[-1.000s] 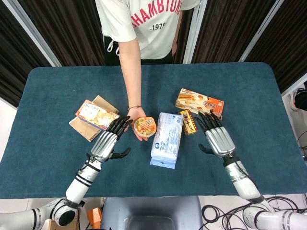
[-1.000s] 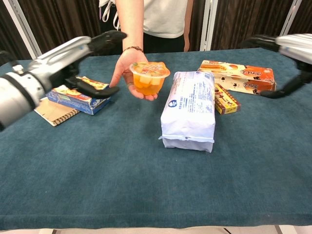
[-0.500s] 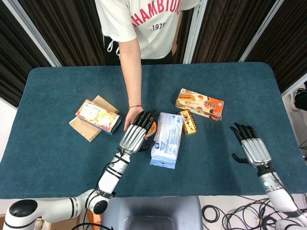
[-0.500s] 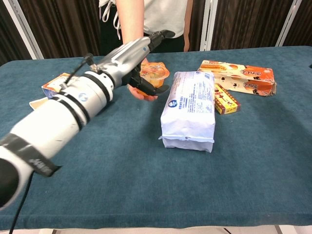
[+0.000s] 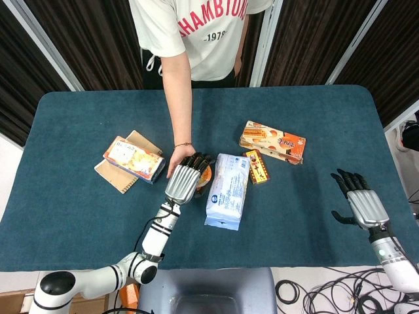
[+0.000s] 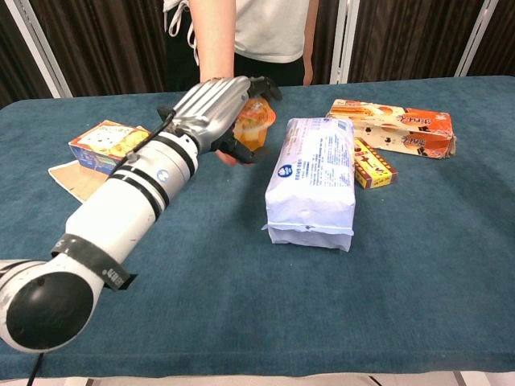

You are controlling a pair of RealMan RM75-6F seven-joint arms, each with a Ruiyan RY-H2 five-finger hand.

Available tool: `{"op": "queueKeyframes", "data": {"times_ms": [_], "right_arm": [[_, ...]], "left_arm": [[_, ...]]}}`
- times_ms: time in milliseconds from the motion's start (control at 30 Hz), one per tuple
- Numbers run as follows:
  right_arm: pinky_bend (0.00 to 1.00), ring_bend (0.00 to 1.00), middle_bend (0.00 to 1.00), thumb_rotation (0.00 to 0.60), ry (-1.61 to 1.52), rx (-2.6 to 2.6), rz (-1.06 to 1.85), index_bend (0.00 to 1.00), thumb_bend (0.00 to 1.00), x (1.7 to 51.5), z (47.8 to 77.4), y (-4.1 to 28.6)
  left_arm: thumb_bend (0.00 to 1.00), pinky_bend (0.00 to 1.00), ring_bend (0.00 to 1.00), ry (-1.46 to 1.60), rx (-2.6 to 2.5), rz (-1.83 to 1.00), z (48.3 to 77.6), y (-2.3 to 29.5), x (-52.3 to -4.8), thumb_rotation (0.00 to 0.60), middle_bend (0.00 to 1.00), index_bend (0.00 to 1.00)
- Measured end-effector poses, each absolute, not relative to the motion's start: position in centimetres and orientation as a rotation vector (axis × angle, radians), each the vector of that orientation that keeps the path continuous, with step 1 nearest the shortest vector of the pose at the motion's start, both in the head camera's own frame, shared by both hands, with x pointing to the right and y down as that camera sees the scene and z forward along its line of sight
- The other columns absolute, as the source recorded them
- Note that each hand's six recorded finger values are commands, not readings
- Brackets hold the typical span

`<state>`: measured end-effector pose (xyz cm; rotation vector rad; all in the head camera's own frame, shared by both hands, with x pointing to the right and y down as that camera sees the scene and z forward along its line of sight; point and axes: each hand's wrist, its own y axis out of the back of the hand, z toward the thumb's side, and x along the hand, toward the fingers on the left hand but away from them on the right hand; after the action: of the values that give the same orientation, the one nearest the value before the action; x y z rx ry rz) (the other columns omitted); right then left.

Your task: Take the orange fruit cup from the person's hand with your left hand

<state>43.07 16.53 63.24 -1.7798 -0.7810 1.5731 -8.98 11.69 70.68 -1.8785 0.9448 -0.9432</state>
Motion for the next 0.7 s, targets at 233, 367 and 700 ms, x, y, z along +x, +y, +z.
{"op": "queueKeyframes", "data": {"times_ms": [233,367,700], "right_arm": [[0.0,0.0,0.0,0.6,-0.781,-1.785,1.588,0.0,0.2,43.2,63.4,16.5],[0.0,0.0,0.0,0.6,-0.775,-1.787,1.602,0.0,0.2,43.3,63.6,16.6],[0.0,0.0,0.0,0.6,-0.763,-1.79,1.586,0.0,0.2,42.4,63.4,16.6]], "left_arm": [[0.34,0.69,0.51,0.922,-1.844,-0.904,70.4,11.9,-8.8,0.6,0.51,0.53],[0.37,0.72,0.54,0.936,-1.851,-0.873,69.7,11.8,-8.9,0.6,0.51,0.54],[0.36,0.76,0.57,0.975,-1.812,-0.755,64.3,11.8,-10.8,0.6,0.52,0.56]]}}
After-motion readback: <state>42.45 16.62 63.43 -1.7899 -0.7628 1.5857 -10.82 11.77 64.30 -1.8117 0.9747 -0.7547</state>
